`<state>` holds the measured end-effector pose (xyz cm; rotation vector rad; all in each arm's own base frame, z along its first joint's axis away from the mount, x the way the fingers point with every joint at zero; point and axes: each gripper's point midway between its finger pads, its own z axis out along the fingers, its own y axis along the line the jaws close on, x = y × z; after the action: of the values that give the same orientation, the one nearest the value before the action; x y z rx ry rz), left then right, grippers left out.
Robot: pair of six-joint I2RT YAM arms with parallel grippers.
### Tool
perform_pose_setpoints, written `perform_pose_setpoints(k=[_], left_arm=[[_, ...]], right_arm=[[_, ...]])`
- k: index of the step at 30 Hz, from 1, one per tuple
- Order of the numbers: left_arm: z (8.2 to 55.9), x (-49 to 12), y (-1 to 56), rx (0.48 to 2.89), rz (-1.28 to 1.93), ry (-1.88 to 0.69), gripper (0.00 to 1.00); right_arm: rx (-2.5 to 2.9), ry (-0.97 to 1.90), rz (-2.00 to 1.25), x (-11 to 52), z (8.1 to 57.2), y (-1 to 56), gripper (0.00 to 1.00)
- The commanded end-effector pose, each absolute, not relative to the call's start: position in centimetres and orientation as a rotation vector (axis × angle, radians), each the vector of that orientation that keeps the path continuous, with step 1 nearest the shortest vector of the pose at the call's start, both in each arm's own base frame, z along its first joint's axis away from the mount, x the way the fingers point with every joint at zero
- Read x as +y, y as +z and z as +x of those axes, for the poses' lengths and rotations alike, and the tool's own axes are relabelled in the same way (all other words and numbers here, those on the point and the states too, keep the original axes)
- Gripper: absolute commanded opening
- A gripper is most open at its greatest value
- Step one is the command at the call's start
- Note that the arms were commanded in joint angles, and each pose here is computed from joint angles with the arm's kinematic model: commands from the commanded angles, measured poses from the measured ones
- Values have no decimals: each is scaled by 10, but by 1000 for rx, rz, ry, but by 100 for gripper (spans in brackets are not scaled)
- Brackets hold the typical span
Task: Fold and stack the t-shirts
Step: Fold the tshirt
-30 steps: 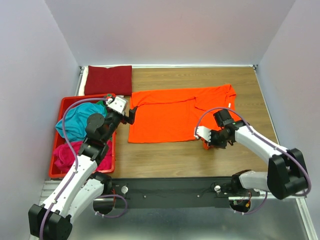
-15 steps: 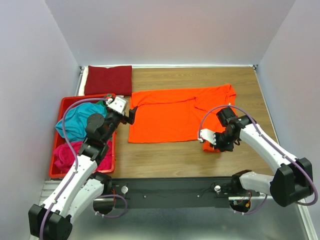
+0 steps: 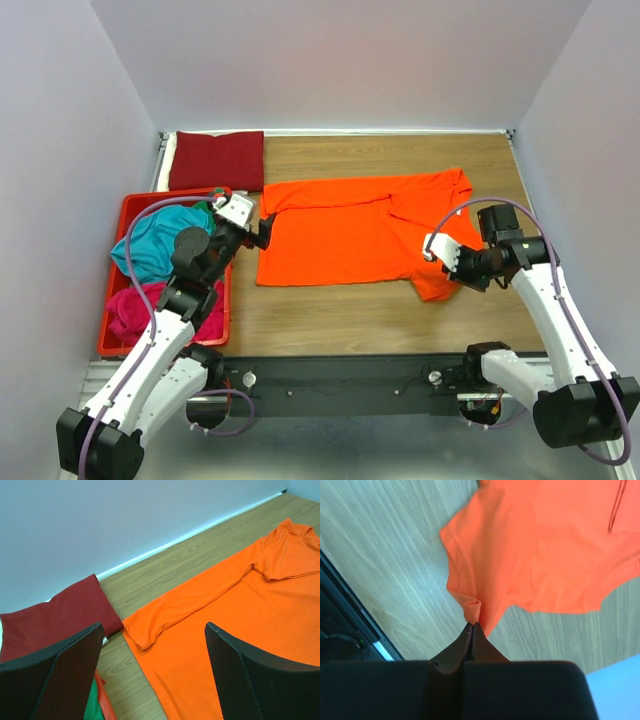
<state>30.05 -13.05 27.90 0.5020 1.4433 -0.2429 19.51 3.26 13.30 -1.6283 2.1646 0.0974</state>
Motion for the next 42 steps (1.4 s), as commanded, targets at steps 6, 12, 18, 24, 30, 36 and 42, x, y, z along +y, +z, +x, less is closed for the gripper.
perform_pose_setpoints(k=[6,12,18,24,30,36,42], left_arm=[[293,-143,291,1383,560,-274,89],[275,-166,293,1271,834,-195,86],[246,-163,248,1223,1237,8,85],[230,-145,186,1323,1458,93,44],[219,-146,132,1457,1674,61,55],[212,-154,101,1580,1786,-29,59],[209,-151,78,1684,1804,-51,62]], right_arm=[[2082,461,-1631,73,168,113,1],[2106,383,-1571,69,189,108,1],[2103,311,-1473,68,208,113,1],[2104,327,-1415,73,212,108,1],[2104,304,-1392,71,214,103,1],[2117,300,-1342,70,222,105,1],[2121,312,-1321,71,228,106,1]])
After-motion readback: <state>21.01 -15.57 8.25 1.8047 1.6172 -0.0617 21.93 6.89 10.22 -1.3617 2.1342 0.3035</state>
